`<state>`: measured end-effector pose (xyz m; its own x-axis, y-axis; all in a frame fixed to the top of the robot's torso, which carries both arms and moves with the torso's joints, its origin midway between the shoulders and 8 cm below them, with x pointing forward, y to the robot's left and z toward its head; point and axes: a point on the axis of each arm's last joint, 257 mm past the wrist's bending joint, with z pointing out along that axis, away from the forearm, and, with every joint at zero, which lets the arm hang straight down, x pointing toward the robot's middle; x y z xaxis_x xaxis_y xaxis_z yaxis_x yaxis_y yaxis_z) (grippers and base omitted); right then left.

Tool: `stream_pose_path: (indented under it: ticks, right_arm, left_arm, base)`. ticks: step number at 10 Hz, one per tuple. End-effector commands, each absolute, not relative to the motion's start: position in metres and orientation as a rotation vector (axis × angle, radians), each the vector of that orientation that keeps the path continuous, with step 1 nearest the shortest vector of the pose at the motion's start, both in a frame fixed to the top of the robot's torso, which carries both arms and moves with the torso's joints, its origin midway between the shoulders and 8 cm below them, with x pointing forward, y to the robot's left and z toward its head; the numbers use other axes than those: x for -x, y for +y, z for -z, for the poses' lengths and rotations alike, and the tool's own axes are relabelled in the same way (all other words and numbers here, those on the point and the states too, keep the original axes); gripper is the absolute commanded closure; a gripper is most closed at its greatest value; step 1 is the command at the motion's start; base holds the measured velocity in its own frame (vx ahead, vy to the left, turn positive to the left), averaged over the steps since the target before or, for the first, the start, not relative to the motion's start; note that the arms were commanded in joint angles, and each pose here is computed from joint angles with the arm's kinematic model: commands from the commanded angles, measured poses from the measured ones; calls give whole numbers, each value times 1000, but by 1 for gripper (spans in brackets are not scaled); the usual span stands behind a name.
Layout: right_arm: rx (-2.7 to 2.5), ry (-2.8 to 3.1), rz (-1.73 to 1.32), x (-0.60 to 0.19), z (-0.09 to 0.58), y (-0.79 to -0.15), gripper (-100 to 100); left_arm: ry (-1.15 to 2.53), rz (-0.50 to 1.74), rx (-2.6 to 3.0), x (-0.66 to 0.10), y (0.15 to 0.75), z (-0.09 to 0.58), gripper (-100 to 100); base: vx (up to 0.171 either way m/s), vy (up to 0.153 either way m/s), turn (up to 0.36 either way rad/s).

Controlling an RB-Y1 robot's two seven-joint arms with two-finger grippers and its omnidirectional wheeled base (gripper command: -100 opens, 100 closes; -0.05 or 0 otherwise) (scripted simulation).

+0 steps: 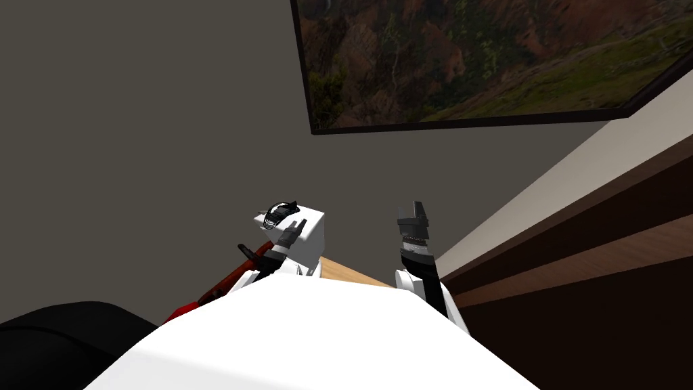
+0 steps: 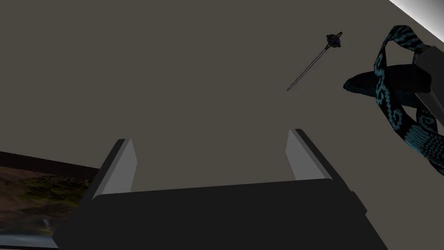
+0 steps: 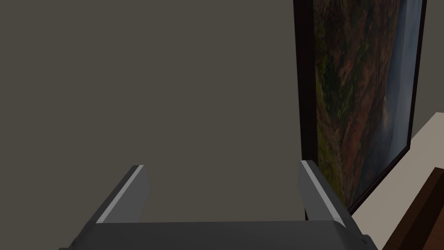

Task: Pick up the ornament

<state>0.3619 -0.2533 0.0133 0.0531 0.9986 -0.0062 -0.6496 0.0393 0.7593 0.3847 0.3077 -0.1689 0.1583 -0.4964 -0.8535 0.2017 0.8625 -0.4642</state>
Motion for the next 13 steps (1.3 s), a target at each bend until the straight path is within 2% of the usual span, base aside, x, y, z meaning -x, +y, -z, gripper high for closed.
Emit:
stream_pose_path:
  ticks: [1, 8, 11, 12, 13]
  right_arm:
    - [-682, 655, -1412, -362, -13, -253, 0]
    - [-682, 655, -1412, -362, -13, -253, 0]
    - [-682, 655, -1412, -362, -13, -253, 0]
    - [-682, 655, -1412, -362, -13, -253, 0]
    - [-682, 655, -1412, -362, -13, -253, 0]
  left_arm:
    - [1364, 444, 215, -387, 310, 182, -100]
    - [1524, 197, -22, -384, 330, 238, -100]
    - [1540, 169, -61, -384, 332, 244, -100]
    - [1542, 164, -66, -384, 332, 244, 0]
    - [1536, 145, -53, -390, 337, 238, -100]
  base:
    - [43, 5, -3]
    - [36, 6, -5]
    - [25, 0, -2]
    - [0, 0, 0]
    - [-9, -5, -153]
